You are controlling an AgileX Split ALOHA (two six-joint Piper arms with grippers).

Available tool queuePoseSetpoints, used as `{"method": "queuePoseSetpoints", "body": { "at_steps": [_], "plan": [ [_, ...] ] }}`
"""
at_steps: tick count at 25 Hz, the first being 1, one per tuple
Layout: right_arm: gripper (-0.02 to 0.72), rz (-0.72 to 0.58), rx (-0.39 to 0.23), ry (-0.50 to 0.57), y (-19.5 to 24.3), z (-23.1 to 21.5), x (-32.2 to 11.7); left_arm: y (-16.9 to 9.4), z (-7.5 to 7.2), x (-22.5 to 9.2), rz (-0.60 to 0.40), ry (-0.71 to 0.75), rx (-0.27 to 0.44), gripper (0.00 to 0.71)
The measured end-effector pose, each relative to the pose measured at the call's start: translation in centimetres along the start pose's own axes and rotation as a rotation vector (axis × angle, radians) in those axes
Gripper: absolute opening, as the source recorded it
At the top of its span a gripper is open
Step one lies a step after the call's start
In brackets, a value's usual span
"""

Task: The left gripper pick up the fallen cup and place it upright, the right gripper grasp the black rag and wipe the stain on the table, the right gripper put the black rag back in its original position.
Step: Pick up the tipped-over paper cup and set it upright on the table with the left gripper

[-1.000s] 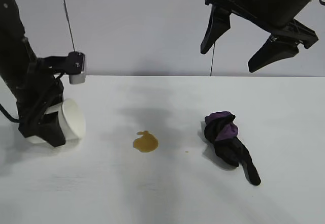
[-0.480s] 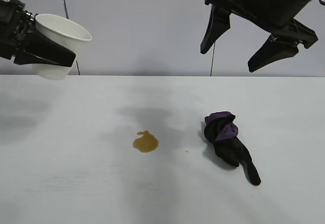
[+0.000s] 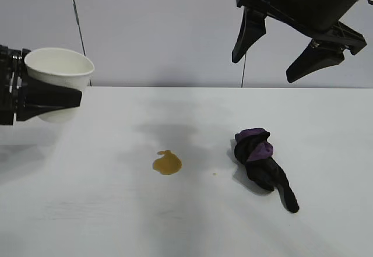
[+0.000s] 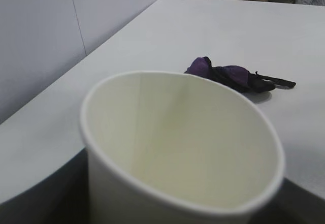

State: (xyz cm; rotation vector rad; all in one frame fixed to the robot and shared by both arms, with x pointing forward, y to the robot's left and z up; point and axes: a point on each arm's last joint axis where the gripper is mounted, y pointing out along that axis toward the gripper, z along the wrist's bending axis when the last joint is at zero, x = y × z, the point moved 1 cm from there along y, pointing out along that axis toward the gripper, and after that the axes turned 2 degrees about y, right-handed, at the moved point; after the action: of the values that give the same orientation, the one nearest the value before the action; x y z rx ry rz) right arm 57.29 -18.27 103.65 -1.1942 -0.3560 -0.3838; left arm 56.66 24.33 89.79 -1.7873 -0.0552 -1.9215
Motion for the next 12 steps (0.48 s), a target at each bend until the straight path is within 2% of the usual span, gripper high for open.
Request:
{"method": "queuePoseSetpoints", "body": {
  "at_steps": [5, 12],
  "plan": [
    [0.601, 0.0, -0.001, -0.001, 0.0, 0.0, 0.0, 1.3, -0.8, -4.2, 0.038, -0.084, -0.039, 0.455],
    [0.601, 0.0, -0.001, -0.001, 0.0, 0.0, 0.0, 1.9, -1.2, -6.3, 0.052, -0.085, -0.054, 0.455]
  ]
}}
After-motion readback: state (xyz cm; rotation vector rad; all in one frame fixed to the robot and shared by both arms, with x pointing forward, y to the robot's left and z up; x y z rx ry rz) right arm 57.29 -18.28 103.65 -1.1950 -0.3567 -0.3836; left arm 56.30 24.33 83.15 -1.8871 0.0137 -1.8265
